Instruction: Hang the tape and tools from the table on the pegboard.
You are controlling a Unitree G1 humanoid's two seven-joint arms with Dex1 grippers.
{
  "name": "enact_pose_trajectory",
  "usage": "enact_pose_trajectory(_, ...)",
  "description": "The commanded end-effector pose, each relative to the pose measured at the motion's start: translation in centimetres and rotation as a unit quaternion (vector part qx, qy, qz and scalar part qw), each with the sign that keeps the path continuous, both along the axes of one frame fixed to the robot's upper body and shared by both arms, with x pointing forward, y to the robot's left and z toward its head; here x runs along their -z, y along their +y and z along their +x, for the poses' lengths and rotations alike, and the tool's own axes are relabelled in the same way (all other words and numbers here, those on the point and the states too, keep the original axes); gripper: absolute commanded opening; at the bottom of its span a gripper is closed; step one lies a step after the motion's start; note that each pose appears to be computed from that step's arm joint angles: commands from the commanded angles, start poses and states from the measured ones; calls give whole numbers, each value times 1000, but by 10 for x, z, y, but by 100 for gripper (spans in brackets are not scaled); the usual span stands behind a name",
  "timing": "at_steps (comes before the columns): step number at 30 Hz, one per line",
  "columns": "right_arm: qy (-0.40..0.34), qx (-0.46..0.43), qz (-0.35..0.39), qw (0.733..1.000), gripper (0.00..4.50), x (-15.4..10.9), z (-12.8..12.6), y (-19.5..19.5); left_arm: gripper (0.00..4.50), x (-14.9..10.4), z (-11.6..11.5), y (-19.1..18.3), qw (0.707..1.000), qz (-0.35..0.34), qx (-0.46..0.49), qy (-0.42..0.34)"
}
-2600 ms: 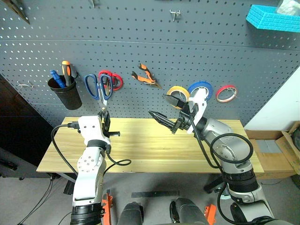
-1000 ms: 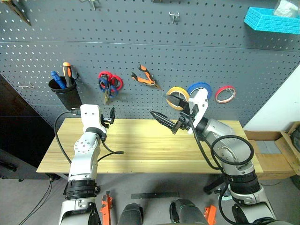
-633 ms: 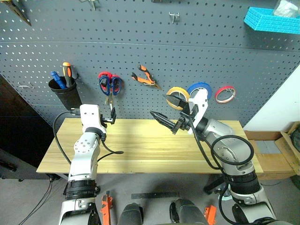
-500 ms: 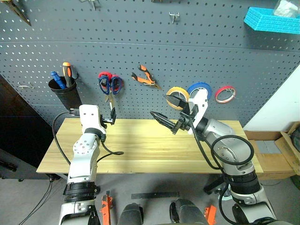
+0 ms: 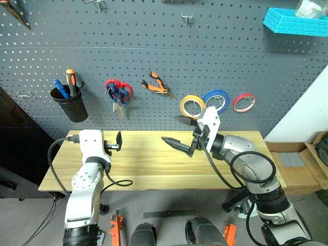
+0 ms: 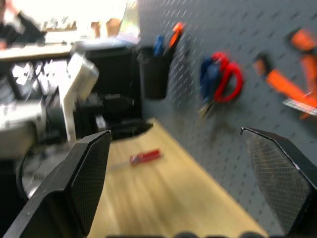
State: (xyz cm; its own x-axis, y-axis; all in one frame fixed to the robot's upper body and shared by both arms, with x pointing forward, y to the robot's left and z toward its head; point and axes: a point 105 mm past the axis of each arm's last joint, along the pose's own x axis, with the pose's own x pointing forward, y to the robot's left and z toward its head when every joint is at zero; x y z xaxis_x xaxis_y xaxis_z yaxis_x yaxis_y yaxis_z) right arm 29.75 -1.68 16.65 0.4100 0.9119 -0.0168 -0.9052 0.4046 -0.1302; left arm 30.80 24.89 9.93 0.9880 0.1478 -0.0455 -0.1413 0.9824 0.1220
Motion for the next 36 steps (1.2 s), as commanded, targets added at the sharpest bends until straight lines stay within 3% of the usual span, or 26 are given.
enact_pose_trajectory(1,-15,-3,-31,999,450,3,1,13,448,-2,-11,18,999,-15,-45,-3)
enact_pose_trajectory(14,-4,-28,-13,1000,450,-11,-4,52,448,11,-7,80,995,-8,-39,91)
enact_pose_trajectory(27,18,4,-27,999,450,-9,-6,33,448,-12,23,99,994,29,-10,105)
enact_pose_trajectory(36,32,35,-36,998,450,-11,-10,18,448,-9,51,118,989,34,32,139)
